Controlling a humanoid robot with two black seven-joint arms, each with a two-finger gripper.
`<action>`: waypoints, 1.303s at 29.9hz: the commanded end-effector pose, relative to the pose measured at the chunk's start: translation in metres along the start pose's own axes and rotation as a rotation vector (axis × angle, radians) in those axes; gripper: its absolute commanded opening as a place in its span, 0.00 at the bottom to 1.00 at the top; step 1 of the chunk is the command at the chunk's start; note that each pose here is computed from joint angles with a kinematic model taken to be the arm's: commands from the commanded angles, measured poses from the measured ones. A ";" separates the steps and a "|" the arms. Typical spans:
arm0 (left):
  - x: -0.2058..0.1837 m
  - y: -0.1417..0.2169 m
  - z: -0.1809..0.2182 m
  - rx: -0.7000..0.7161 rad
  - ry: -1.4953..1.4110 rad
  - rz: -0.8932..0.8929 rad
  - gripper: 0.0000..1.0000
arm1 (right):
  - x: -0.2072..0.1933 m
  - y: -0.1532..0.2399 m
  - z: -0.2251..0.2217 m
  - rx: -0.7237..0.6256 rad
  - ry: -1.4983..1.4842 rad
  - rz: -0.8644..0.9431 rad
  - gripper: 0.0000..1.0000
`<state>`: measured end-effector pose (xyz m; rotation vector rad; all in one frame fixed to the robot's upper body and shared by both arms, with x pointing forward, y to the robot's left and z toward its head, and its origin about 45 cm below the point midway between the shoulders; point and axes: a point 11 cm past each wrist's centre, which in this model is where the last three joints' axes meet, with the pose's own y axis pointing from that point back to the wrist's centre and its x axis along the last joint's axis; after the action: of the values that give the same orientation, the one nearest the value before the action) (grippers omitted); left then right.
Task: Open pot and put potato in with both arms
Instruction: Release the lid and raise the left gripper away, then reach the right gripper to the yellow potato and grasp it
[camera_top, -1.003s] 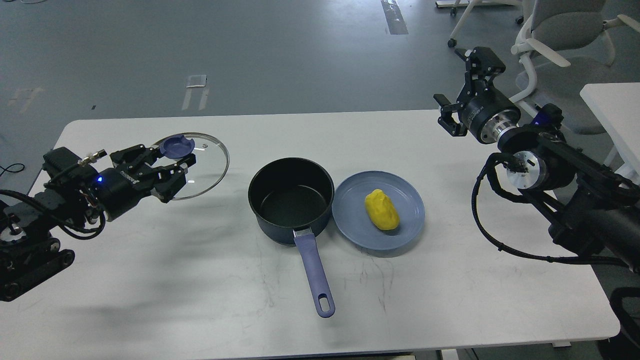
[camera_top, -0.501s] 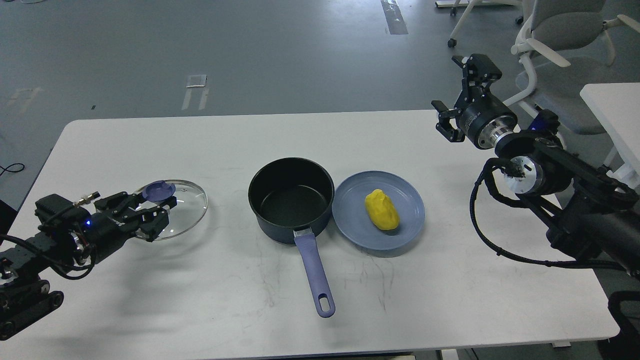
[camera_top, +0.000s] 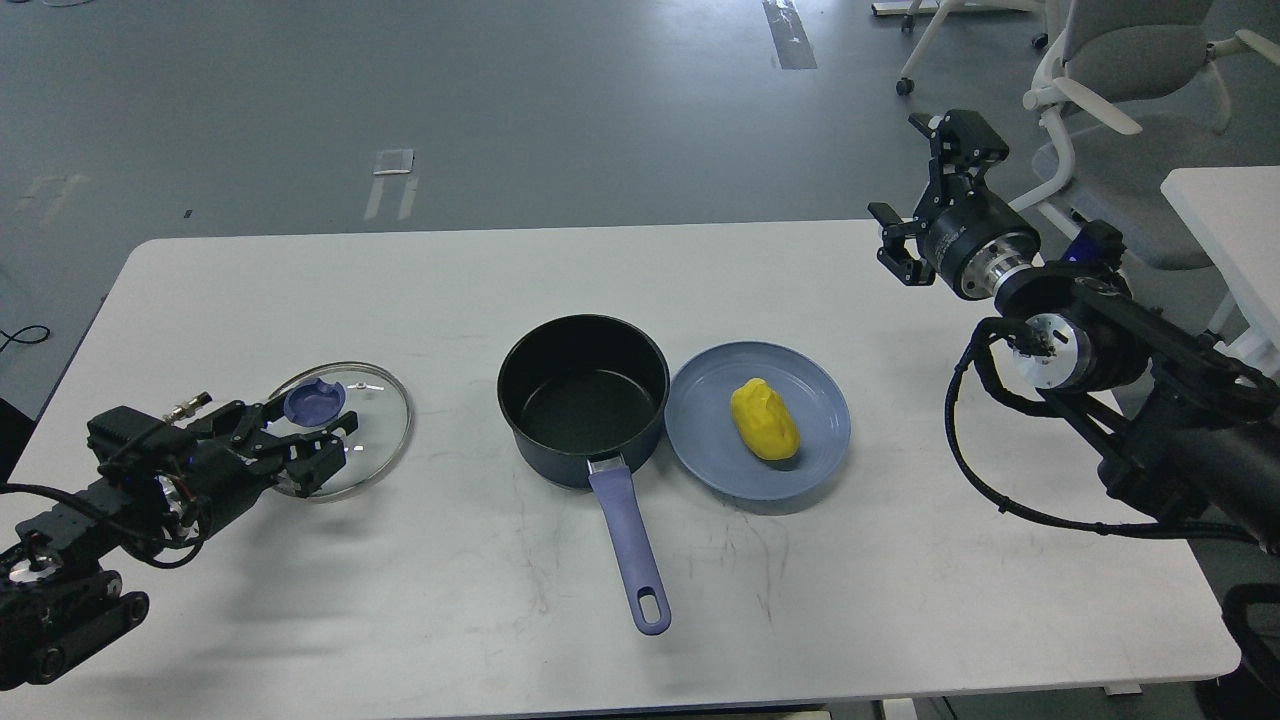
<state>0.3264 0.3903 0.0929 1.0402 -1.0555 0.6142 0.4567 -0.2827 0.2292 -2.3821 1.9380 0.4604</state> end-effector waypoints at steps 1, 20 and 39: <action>0.009 -0.001 -0.001 0.012 0.033 0.033 0.98 | -0.001 0.000 0.001 -0.002 0.001 -0.005 1.00; 0.237 -0.061 0.050 -0.270 1.487 0.224 0.98 | -0.053 -0.008 -0.026 0.150 0.536 -0.227 1.00; 0.182 -0.069 0.095 -0.426 1.806 -0.022 0.98 | -0.040 0.032 0.071 0.049 1.729 -0.830 0.99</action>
<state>0.4199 0.2640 0.2471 -0.1127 0.4397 0.9008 0.4013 -0.2198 0.1910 -3.2119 0.4531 -2.0614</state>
